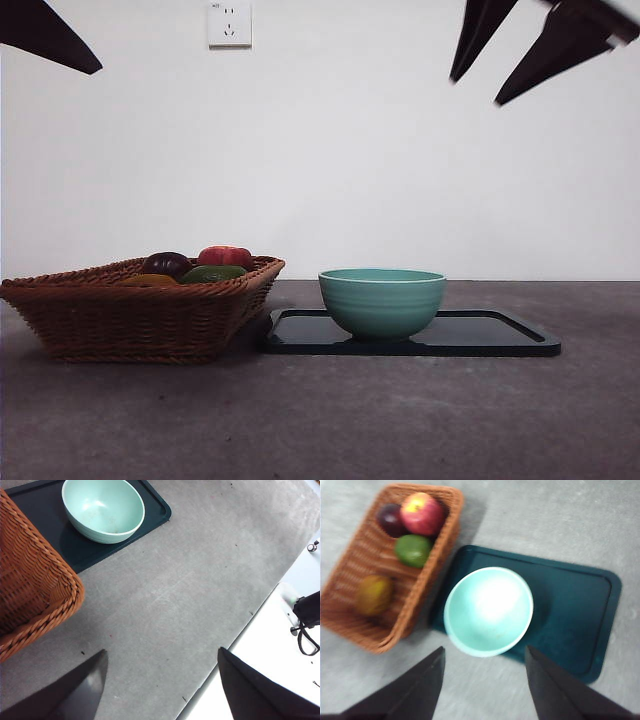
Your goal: Pick up the wifruite, put it on the bowl, pick up the plate, put it on desk
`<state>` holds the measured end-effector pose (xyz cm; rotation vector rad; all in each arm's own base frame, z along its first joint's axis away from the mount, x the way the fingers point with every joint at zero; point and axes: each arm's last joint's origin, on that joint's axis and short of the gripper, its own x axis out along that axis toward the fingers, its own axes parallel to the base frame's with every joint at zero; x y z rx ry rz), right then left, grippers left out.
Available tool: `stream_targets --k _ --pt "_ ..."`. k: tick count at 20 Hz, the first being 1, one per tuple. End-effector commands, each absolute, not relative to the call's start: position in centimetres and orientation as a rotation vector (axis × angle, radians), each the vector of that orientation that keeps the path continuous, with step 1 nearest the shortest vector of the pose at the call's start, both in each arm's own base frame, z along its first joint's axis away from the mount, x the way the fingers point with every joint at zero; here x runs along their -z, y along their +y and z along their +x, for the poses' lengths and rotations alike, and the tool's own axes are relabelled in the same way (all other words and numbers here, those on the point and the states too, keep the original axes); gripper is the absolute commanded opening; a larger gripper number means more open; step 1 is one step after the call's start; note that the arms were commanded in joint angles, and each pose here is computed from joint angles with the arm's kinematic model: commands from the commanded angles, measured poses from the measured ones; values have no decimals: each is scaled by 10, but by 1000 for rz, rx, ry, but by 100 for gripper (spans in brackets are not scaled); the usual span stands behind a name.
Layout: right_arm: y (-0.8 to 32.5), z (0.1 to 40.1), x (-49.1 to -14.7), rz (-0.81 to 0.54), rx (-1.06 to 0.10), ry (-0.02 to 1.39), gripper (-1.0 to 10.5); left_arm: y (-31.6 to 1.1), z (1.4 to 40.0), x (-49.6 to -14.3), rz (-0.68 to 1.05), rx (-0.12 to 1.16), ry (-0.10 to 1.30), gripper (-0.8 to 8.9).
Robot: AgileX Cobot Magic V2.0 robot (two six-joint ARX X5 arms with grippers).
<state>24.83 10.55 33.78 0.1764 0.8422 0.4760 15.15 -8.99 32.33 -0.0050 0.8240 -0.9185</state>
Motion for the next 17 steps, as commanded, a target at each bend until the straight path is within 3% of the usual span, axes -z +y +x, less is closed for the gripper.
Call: stream_targets --k 1,8,17 --pt "113 274 -330 134 -476 868 254 -92 152 -328 13 942 797 343" --pt "129 324 -277 83 -443 991 254 -92 152 -328 13 942 797 343" --pt "140 352 -226 71 -429 1072 254 -92 152 -328 13 942 797 343"
